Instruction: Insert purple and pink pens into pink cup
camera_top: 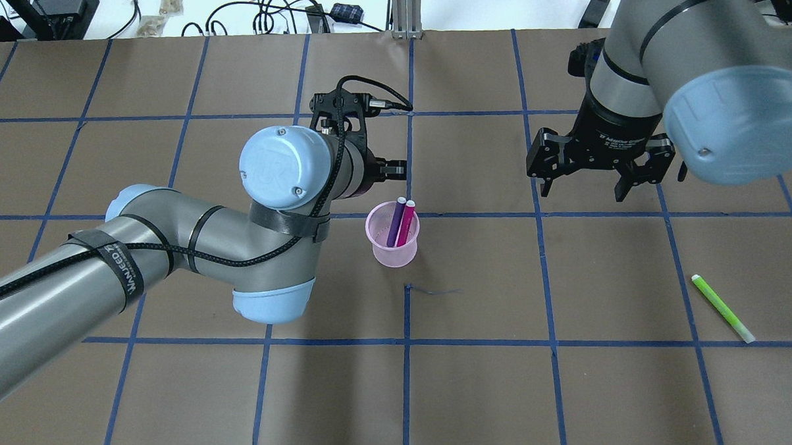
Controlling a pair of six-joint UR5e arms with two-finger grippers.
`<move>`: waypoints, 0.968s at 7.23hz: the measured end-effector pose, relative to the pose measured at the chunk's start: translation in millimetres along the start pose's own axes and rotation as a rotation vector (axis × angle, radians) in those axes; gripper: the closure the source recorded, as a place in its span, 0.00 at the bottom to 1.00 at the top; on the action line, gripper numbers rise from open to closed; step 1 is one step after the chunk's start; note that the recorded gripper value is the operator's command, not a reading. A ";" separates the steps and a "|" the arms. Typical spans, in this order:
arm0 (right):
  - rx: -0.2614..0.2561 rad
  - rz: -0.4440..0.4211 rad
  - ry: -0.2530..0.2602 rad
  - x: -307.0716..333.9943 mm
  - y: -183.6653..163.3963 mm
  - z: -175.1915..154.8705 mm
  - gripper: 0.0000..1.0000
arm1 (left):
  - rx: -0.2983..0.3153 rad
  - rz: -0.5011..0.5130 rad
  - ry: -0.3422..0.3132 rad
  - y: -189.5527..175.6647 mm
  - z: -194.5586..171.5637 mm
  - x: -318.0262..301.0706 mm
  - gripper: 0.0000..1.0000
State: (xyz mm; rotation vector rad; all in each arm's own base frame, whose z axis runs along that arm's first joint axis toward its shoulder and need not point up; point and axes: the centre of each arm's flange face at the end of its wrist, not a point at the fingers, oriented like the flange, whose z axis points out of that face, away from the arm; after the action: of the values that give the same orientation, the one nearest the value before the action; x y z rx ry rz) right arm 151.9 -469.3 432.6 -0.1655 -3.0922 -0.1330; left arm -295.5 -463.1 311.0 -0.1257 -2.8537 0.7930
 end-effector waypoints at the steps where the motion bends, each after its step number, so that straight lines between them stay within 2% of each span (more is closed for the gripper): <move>1: 0.010 0.001 -0.001 0.2 -0.3 -4.2 0.00 | 0.009 0.000 0.002 -4.1 -3.2 -0.2 0.01; 3: 0.029 0.001 -0.004 1.5 2.2 -12.8 0.00 | 0.021 -0.011 0.010 -29.0 -21.2 -3.3 0.00; 4: 0.034 0.001 -0.006 1.8 3.5 -15.4 0.00 | -0.023 -0.009 0.003 -54.6 -36.5 -3.7 0.00; 5: 0.037 0.003 -0.009 2.6 4.0 -17.1 0.00 | -0.103 0.018 -0.018 -84.5 -57.8 -7.4 0.00; 7: 0.029 0.002 -0.052 1.2 3.3 -17.0 0.00 | -0.281 0.075 -0.062 -127.9 -108.5 -40.2 0.00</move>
State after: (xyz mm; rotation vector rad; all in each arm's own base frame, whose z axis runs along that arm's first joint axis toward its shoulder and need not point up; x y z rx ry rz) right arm 151.7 -467.3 449.9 -0.1738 -3.1441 -0.0847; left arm -239.6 -522.9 462.8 -0.2502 -3.0198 0.4095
